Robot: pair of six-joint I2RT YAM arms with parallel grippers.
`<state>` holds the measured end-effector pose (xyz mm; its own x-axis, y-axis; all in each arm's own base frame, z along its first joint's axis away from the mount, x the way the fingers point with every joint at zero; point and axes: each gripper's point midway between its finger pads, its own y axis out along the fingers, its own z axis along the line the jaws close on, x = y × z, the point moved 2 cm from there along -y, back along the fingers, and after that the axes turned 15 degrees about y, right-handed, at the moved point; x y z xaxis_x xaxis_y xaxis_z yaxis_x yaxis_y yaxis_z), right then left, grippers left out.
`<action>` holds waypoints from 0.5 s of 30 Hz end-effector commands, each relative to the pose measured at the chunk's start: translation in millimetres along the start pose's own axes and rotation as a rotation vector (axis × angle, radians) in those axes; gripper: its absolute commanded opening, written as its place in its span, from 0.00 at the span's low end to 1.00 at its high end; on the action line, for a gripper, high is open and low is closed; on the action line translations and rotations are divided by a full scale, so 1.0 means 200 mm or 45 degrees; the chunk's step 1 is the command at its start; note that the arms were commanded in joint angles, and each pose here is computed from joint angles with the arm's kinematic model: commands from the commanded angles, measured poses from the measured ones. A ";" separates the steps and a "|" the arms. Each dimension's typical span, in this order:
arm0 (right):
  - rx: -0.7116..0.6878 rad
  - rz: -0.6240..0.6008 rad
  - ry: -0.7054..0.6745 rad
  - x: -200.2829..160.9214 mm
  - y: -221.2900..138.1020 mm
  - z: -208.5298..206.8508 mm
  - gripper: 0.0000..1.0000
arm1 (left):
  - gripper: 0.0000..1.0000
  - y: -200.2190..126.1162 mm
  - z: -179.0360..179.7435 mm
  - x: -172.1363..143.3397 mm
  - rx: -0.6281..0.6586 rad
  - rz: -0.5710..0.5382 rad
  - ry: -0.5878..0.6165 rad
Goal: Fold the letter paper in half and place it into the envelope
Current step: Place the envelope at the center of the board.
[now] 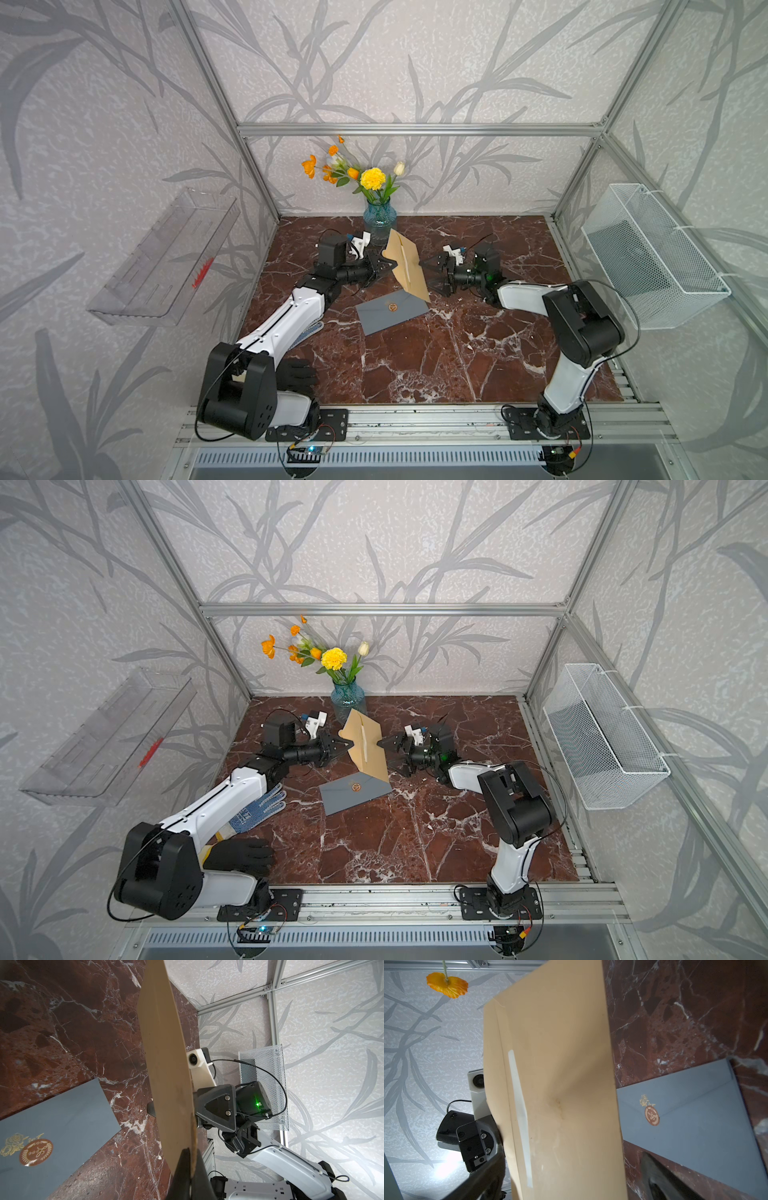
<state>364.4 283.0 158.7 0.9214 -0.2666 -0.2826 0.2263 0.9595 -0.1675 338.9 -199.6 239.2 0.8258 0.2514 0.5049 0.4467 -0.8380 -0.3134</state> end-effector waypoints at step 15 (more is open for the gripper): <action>0.201 0.093 -0.048 -0.04 0.00 0.18 0.46 | 0.00 0.00 0.08 -0.06 0.082 0.077 0.038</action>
<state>380.3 286.2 166.4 0.9067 -0.2452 -0.3432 0.2555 0.9667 -0.0157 338.7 -197.1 233.9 0.8241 0.2471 0.5097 0.4483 -0.8346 -0.3201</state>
